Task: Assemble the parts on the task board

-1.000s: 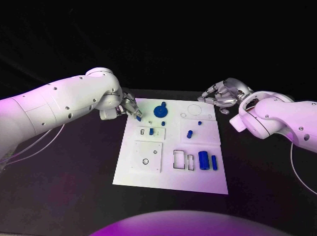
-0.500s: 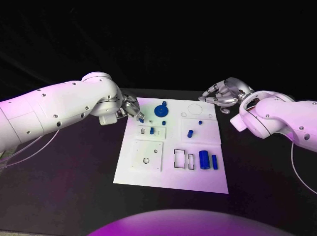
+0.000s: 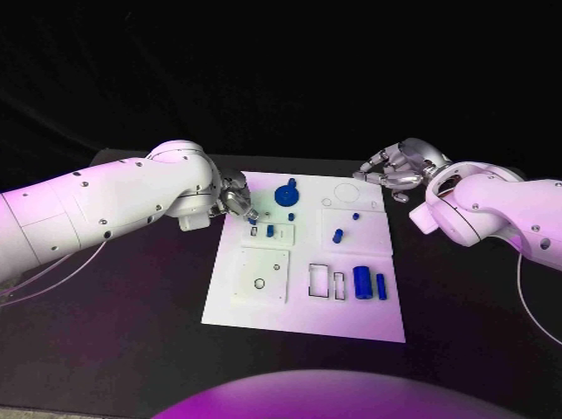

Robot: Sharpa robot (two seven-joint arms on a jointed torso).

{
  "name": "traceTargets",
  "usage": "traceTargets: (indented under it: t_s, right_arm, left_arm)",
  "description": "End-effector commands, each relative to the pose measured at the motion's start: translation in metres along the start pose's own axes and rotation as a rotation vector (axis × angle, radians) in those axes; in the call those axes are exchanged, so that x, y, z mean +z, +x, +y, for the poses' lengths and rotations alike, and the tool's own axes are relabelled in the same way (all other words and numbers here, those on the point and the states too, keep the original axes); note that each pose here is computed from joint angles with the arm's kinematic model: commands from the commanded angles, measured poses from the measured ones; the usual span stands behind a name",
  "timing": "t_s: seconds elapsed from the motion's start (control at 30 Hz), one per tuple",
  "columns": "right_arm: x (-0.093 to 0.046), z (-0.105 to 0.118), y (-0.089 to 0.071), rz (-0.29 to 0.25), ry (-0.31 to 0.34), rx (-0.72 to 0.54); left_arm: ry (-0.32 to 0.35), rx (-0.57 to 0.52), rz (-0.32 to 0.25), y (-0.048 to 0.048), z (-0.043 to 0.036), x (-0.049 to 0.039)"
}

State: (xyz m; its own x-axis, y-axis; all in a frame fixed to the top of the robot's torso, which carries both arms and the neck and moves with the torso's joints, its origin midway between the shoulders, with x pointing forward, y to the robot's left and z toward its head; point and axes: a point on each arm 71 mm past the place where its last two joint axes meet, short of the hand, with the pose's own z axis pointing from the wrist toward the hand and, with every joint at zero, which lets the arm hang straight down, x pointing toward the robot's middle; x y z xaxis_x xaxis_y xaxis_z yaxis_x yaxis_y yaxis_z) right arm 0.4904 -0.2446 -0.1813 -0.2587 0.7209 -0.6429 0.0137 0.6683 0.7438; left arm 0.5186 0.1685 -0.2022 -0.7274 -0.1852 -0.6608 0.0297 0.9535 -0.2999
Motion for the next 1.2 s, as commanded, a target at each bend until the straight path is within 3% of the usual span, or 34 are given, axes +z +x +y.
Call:
traceTargets:
  t_s: [0.03, 0.57, 1.2]
  right_arm:
    - [0.0, 0.0, 0.001, 0.005, -0.002, -0.005]
    - [0.0, -0.001, 0.002, 0.009, 0.0, -0.003]
    - [0.0, -0.002, 0.002, 0.011, 0.0, -0.003]
  left_arm:
    - [0.013, 0.037, -0.013, 0.0013, -0.0027, -0.0004]
    - [0.003, 0.063, 0.034, 0.0106, -0.0035, 0.0008]
    - [-0.017, 0.079, 0.066, 0.0138, -0.0011, 0.0027]
